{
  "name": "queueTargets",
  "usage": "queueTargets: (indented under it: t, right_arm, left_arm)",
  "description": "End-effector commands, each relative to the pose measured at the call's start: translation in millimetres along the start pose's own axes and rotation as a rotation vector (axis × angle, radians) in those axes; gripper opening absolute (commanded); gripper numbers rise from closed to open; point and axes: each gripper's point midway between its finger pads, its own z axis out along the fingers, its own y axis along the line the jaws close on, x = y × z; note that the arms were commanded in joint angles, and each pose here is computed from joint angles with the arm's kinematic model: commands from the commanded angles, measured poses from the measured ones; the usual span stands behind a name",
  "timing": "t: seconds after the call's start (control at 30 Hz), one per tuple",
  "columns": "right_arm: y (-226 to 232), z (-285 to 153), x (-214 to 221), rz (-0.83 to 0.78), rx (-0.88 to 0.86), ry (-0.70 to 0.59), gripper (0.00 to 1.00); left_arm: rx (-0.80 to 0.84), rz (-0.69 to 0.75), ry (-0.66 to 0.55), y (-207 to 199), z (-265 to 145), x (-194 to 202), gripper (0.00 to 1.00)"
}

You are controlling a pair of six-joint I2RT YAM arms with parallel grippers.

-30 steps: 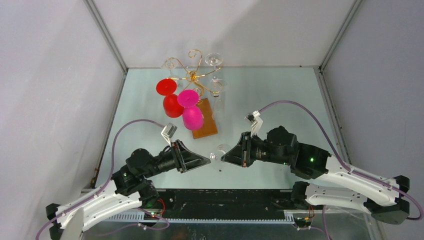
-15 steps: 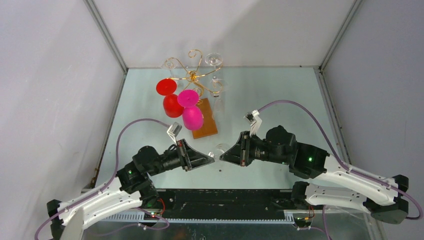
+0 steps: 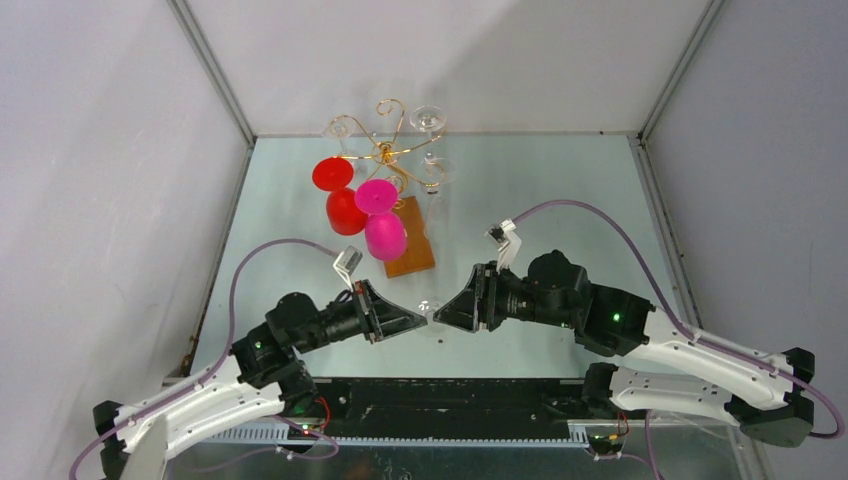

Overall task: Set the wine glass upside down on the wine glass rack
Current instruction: Turn the wine glass upside down at the wine rack.

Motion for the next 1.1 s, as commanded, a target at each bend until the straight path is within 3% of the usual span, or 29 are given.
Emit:
queueTargets:
  t: [0.0, 0.1, 0.4, 0.47, 0.67, 1.07]
  right_arm:
    - [9.0, -2.7, -14.7, -0.019, -0.027, -0.059, 0.57]
    - [3.6, -4.0, -16.2, 0.007, -0.005, -0.062, 0.74]
    - [0.5, -9.0, -11.8, 0.029, -0.015, -0.011, 0.9]
    - [-2.0, -9.6, -10.5, 0.031, -0.005, -0.006, 0.98]
    - [-6.0, -11.5, -7.2, 0.045, 0.014, 0.006, 1.0]
    - [-5.2, -15.5, -1.0, 0.042, 0.006, 0.036, 1.0]
  left_arm:
    - [-0.034, 0.042, -0.062, -2.4, -4.8, -13.4, 0.0]
    - [-0.084, 0.073, -0.073, 1.9, -8.4, -16.9, 0.0]
    - [-0.266, 0.145, -0.107, 14.7, -27.7, -30.7, 0.0]
    - [-0.303, 0.154, -0.116, 18.7, -32.2, -34.4, 0.0]
    - [-0.482, 0.207, -0.126, 34.5, -52.2, -48.8, 0.0]
    - [-0.488, 0.198, -0.151, 21.4, -68.9, -62.5, 0.0]
